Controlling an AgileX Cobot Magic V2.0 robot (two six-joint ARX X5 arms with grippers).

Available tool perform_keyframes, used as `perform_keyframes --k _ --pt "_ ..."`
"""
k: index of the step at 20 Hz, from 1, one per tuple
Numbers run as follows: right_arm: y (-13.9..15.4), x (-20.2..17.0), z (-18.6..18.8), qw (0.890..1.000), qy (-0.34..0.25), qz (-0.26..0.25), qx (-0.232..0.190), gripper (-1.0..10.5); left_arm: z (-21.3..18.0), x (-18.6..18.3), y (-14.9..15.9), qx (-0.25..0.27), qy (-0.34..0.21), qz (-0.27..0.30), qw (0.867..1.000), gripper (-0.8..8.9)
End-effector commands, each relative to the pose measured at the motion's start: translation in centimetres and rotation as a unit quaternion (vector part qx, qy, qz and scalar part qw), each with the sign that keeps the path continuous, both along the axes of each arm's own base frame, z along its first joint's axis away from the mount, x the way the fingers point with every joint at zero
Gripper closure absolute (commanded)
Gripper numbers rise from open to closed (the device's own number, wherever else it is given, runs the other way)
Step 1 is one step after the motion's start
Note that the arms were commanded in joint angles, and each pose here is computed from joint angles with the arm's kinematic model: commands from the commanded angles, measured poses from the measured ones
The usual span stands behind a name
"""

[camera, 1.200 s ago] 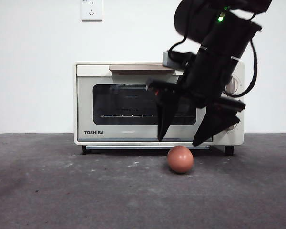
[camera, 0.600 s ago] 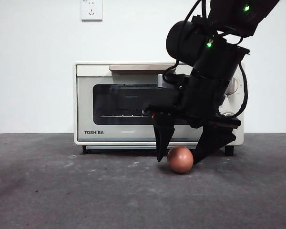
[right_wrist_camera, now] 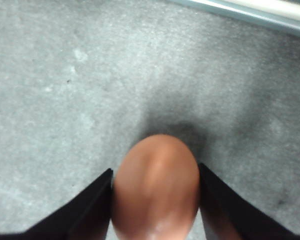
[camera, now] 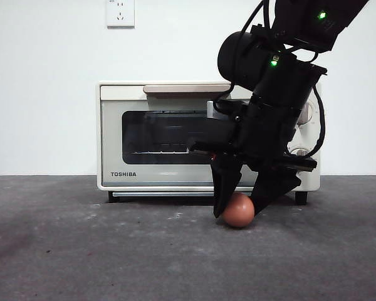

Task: Eggoven

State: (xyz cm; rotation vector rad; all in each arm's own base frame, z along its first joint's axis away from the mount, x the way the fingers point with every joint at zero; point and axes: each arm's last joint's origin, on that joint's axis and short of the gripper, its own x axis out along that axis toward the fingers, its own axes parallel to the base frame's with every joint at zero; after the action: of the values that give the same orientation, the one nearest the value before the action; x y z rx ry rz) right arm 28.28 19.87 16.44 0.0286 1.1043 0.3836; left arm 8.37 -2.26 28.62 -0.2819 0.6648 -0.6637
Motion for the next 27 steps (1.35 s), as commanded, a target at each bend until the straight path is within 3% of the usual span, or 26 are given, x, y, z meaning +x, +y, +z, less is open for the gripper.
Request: perform_keyframes --k 1,8,15,21,27 --pt "0.4 -0.1 0.0 1.000 0.010 0.007 0.005 9.4 0.7 0.3 0.0 -0.001 -0.023 -0.004 1.000 8.06" --pt "-1.3 -3.2 6.9 0.998 -0.045 0.048 0.018 9.4 1.6 3.2 -0.6 -0.032 -0.043 0.001 0.999 8.06" --pt "-5.7 -9.5 15.6 0.984 -0.150 0.069 0.067 9.4 3.6 9.2 -4.0 0.003 -0.088 -0.005 0.996 8.06" --pt "-8.5 -13.3 18.8 0.971 -0.207 0.068 0.100 9.4 4.6 15.4 -8.4 0.011 -0.121 -0.020 0.992 8.06" --pt "-9.6 -14.8 19.4 0.969 -0.216 0.068 0.102 9.4 4.5 19.1 -10.9 0.025 -0.115 -0.033 0.992 8.06"
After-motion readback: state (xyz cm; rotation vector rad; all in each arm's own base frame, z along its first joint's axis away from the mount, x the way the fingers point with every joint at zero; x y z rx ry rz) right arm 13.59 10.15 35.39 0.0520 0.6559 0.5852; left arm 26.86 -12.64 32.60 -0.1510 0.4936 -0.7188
